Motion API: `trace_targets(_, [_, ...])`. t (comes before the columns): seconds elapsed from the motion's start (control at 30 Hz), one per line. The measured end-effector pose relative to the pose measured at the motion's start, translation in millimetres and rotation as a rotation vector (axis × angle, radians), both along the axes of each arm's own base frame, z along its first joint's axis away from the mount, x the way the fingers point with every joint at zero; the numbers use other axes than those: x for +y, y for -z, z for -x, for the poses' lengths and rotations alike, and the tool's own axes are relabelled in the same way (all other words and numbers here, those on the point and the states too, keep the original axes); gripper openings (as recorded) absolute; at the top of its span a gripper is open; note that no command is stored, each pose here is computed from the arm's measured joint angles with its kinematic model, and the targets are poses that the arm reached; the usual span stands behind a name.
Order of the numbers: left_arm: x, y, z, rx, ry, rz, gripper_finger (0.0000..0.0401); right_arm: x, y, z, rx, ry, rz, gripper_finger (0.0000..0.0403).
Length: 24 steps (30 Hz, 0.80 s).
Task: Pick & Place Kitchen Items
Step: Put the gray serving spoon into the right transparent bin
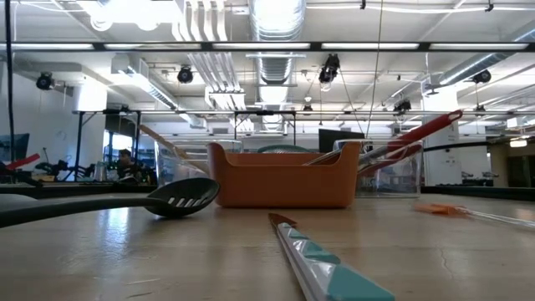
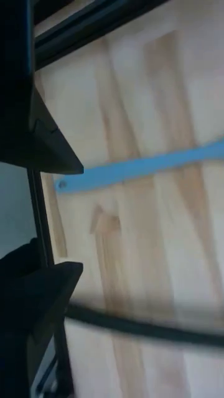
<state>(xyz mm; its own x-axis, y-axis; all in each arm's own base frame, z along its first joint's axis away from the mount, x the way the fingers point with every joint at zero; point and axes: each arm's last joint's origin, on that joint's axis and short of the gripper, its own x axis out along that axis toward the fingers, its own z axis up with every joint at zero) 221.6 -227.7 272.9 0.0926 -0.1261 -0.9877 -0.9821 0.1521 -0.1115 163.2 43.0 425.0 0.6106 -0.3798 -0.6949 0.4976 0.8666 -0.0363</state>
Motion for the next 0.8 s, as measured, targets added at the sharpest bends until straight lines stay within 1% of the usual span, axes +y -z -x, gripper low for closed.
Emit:
trace_targets(0.13, [-6.9,27.2,7.0,0.052,-0.009,0.065,0.0253,0.0,0.0,0.0,0.001,-0.002,0.002,0.0205])
trace_targets(0.2, [-9.7,37.4,6.3,0.044,-0.001,0.114,0.0252,0.0,0.0,0.0,0.001,-0.002,0.002,0.0205])
trace_targets(0.37, [-11.6,60.3,5.8,0.016,0.002,0.154,0.0248,0.0,0.0,0.0,0.001,-0.002,0.002,0.0205])
trace_targets(0.53, [-8.9,71.9,11.8,0.078,-0.002,0.141,0.0247,0.1,0.0,-0.2,0.0,-0.002,0.001,0.0205])
trace_targets(0.8, [0.9,91.0,21.2,0.137,-0.009,0.084,0.0245,0.1,-0.1,-0.3,-0.002,0.0,-0.001,0.0205])
